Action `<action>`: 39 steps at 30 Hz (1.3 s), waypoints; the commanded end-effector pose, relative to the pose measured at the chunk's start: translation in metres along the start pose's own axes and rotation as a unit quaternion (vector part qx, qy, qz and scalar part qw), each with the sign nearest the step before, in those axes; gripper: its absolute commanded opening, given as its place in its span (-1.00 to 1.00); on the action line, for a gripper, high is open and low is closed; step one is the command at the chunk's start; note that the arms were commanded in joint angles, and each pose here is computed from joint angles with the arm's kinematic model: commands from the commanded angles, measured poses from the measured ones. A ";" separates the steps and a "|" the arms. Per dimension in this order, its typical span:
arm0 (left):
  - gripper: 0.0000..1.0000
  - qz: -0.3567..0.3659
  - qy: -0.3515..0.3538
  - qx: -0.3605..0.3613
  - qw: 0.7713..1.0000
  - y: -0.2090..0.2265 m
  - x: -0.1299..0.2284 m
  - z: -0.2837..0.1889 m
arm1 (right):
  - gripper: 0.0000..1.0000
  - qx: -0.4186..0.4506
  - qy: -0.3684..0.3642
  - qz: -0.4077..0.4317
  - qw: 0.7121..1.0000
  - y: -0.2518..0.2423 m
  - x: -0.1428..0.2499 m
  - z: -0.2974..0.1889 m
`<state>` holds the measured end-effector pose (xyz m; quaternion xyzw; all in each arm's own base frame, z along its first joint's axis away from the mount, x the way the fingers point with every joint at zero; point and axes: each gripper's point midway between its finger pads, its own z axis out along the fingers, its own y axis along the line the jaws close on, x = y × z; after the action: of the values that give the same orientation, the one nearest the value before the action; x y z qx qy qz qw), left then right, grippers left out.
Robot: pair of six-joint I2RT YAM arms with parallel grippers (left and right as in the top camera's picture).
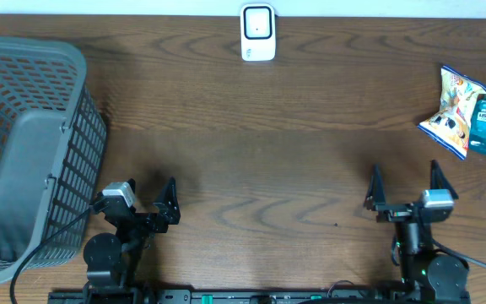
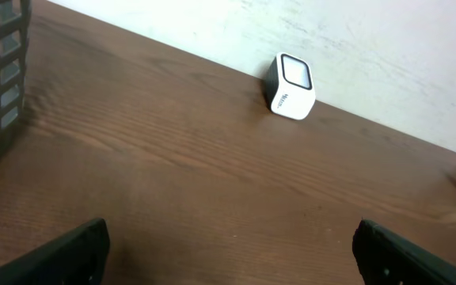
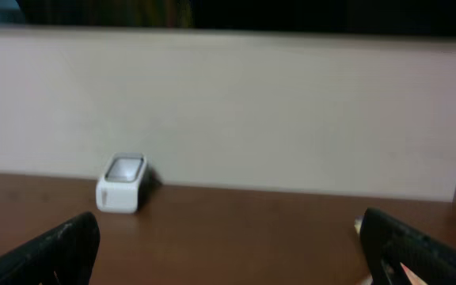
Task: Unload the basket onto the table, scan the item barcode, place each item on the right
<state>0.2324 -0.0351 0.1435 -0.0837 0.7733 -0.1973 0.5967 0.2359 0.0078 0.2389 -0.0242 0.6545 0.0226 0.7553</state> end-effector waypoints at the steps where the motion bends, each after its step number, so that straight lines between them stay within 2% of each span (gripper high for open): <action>1: 0.96 -0.002 0.018 0.001 1.000 0.002 0.012 0.002 | 0.98 0.012 0.016 0.011 1.000 -0.005 0.022 0.001; 14: 0.96 -0.002 0.018 0.001 1.000 0.002 0.012 0.002 | 0.98 0.032 0.108 0.019 0.993 -0.011 0.083 -0.002; 39: 0.96 -0.002 0.018 0.001 1.000 0.002 0.012 0.002 | 0.99 0.039 0.106 0.018 0.993 -0.014 0.082 -0.002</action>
<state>0.2324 -0.0351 0.1434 -0.0837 0.7734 -0.1973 0.5965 0.2465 -0.0033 0.1578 0.0056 0.7320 0.0082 0.6812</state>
